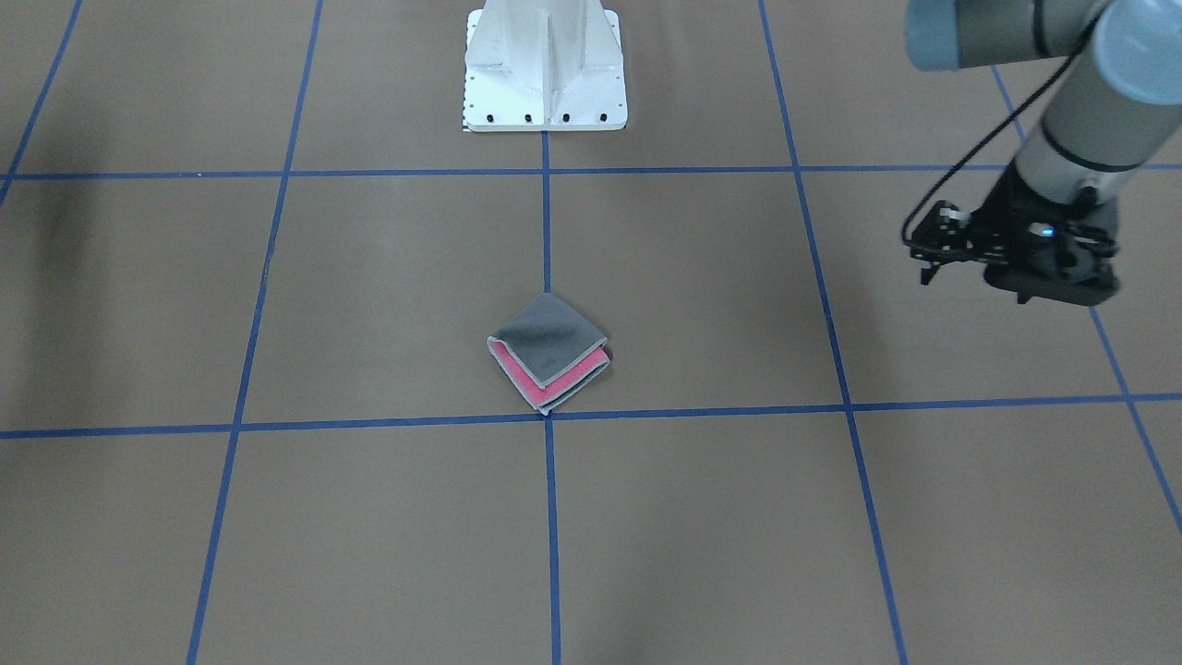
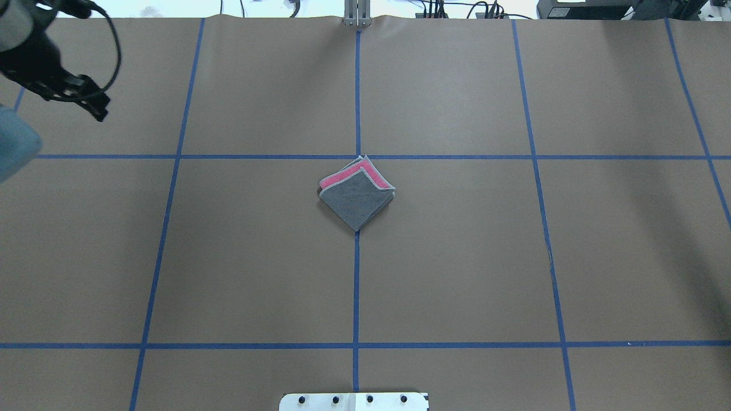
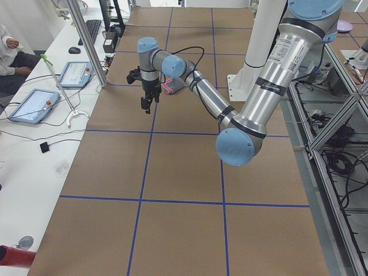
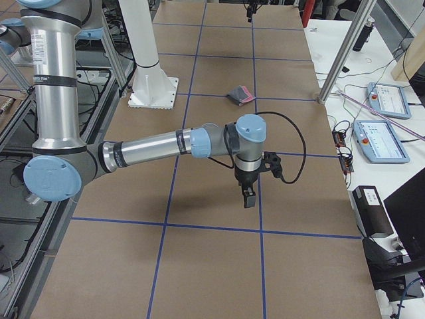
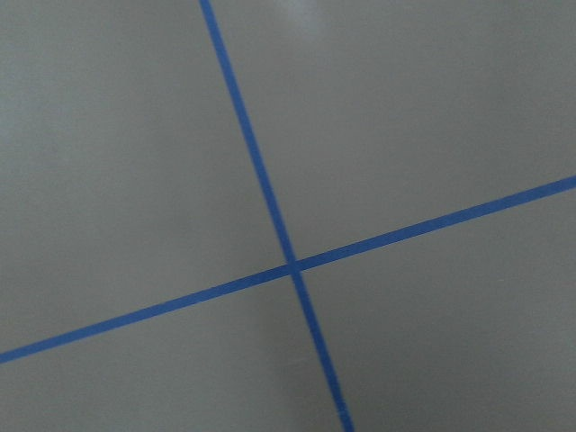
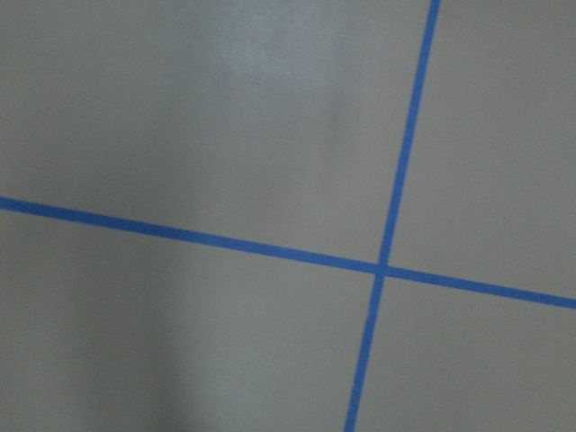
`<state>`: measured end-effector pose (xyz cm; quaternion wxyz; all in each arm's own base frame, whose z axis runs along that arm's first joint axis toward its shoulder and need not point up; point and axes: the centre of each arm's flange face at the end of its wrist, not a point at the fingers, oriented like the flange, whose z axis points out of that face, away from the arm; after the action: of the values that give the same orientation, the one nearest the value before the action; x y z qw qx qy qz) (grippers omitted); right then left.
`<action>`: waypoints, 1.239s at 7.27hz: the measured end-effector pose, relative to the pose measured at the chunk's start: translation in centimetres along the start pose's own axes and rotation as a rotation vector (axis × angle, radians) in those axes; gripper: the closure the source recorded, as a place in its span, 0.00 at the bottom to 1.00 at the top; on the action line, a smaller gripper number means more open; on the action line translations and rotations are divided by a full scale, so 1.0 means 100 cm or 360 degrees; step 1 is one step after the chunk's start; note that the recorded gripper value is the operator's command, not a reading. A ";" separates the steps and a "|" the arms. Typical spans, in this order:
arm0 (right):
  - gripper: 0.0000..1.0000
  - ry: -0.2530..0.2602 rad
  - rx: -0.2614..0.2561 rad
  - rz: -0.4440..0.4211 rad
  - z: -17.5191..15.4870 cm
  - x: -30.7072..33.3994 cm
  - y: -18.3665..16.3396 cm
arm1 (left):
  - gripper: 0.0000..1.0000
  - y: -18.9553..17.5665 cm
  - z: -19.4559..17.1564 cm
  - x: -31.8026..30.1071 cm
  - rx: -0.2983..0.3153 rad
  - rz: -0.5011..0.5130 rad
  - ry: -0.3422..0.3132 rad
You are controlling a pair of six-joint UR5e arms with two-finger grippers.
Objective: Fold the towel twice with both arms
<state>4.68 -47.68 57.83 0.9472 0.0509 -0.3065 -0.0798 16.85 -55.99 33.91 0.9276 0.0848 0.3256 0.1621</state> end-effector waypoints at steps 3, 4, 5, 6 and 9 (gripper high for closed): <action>0.00 -0.0023 -0.0029 0.0088 0.016 0.054 0.074 | 0.00 0.080 -0.002 -0.153 -0.0044 0.0020 -0.0001; 0.00 -0.0022 -0.0026 0.0119 0.018 0.057 0.081 | 0.00 0.114 0.006 -0.191 -0.0070 -0.0056 -0.0006; 0.00 -0.0020 -0.0021 0.0155 0.018 0.058 0.083 | 0.00 0.144 0.019 -0.224 -0.0108 -0.0150 -0.0006; 0.00 -0.0018 -0.0012 0.0212 0.017 0.057 0.081 | 0.00 0.167 0.034 -0.249 -0.0124 -0.0211 -0.0001; 0.00 -0.0021 0.0014 0.0285 0.018 0.056 0.077 | 0.00 0.223 0.058 -0.275 -0.0069 -0.0301 0.0143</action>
<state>8.97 -41.19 63.62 0.9483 0.0268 -0.3162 0.0062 -5.18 -45.29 60.09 0.9249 0.0261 0.3699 0.0845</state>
